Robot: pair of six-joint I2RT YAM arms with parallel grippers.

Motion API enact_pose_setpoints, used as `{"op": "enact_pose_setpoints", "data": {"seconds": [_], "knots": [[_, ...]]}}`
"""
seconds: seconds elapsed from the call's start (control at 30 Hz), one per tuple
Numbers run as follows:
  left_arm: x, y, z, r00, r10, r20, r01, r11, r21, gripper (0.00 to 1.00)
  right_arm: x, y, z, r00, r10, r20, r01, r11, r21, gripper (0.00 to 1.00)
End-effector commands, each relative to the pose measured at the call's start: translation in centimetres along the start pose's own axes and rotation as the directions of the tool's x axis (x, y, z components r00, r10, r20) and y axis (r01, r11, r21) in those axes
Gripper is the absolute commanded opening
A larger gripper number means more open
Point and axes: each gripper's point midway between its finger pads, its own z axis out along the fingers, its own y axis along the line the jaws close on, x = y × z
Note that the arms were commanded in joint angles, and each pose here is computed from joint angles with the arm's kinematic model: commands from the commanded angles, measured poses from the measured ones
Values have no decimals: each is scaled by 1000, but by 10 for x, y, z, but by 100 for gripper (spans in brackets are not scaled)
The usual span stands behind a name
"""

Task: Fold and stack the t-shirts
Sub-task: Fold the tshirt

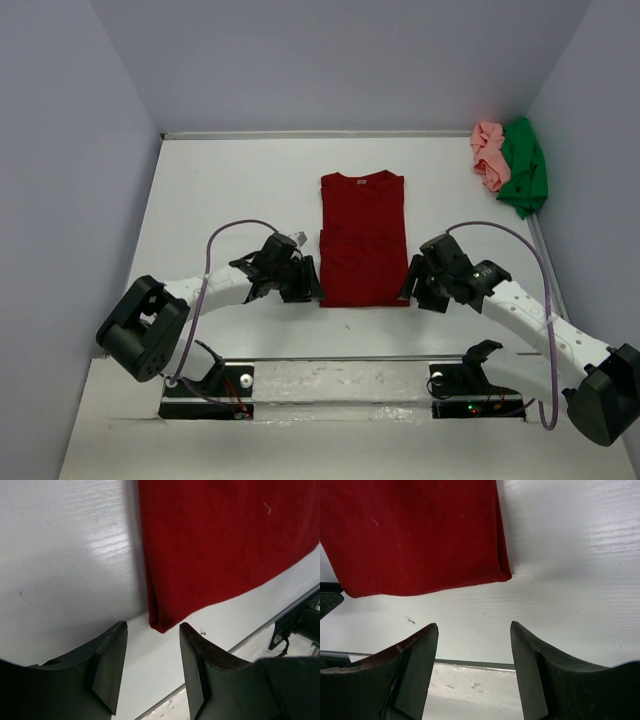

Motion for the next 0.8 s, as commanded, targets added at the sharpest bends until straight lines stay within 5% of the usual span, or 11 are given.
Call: {"op": "enact_pose_setpoints", "data": {"seconds": [0.0,0.6,0.77], "knots": [[-1,10,6,1000,14,-27,-15,999,-50,56,-15,7,-1,999,5,40,-6,1000,29,66],[5,4,24,997,-21,-75,22,1000,12,54,-22,-5,13,999,42,28,-45,990,133,67],[4,4,21,998,-22,-62,23,1000,11,43,-23,-8,23,999,43,15,-45,984,173,67]]}}
